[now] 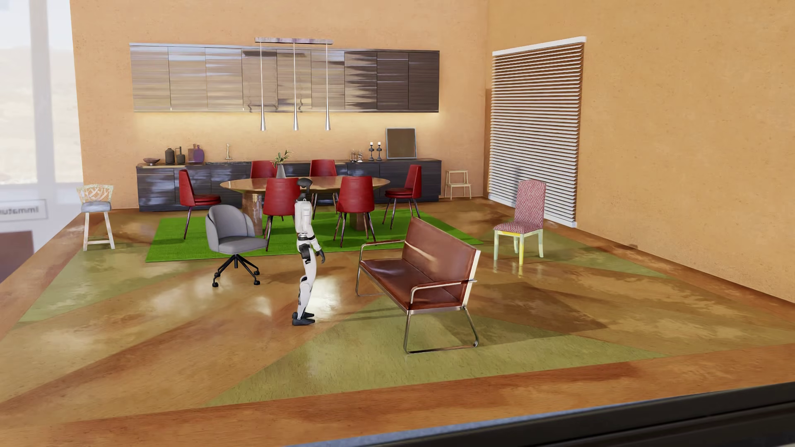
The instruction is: Move towards the bench
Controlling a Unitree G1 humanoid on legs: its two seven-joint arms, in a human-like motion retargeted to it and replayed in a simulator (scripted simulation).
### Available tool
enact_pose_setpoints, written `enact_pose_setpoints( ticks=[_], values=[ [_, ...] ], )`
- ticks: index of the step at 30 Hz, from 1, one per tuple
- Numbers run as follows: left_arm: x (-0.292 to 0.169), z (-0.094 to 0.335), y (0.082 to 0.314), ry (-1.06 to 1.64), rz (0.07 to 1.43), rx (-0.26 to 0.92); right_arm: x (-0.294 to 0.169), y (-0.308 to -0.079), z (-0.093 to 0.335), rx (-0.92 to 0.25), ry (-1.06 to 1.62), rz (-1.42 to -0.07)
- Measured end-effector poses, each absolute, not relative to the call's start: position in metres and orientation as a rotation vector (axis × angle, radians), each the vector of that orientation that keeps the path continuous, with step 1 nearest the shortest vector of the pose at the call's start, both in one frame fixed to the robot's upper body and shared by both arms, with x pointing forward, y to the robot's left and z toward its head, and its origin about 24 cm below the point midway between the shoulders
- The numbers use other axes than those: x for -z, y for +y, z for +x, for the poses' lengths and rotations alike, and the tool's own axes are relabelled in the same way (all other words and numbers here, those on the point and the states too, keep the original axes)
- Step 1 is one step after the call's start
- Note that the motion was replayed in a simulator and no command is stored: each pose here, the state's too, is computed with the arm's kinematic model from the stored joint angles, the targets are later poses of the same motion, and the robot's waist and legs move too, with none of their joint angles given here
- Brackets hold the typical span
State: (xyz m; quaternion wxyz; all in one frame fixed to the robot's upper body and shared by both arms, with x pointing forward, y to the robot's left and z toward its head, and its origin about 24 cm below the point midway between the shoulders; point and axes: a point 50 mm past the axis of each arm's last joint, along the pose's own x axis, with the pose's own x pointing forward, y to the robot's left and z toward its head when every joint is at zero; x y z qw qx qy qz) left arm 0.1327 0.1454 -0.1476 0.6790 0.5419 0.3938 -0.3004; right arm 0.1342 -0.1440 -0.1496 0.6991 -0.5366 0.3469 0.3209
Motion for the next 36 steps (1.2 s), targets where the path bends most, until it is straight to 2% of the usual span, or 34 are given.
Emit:
enact_pose_setpoints(
  ticks=[13, 36],
  values=[
    [0.1461, 0.1377, 0.1466, 0.885, 1.193, 0.638, 0.1505, -0.1339, 0.1324, -0.730, 0.778, -1.184],
    [0.1471, 0.1369, 0.1456, 0.872, 1.224, 0.666, 0.1508, -0.1410, 0.1317, -0.742, 0.779, -1.212]
  ],
)
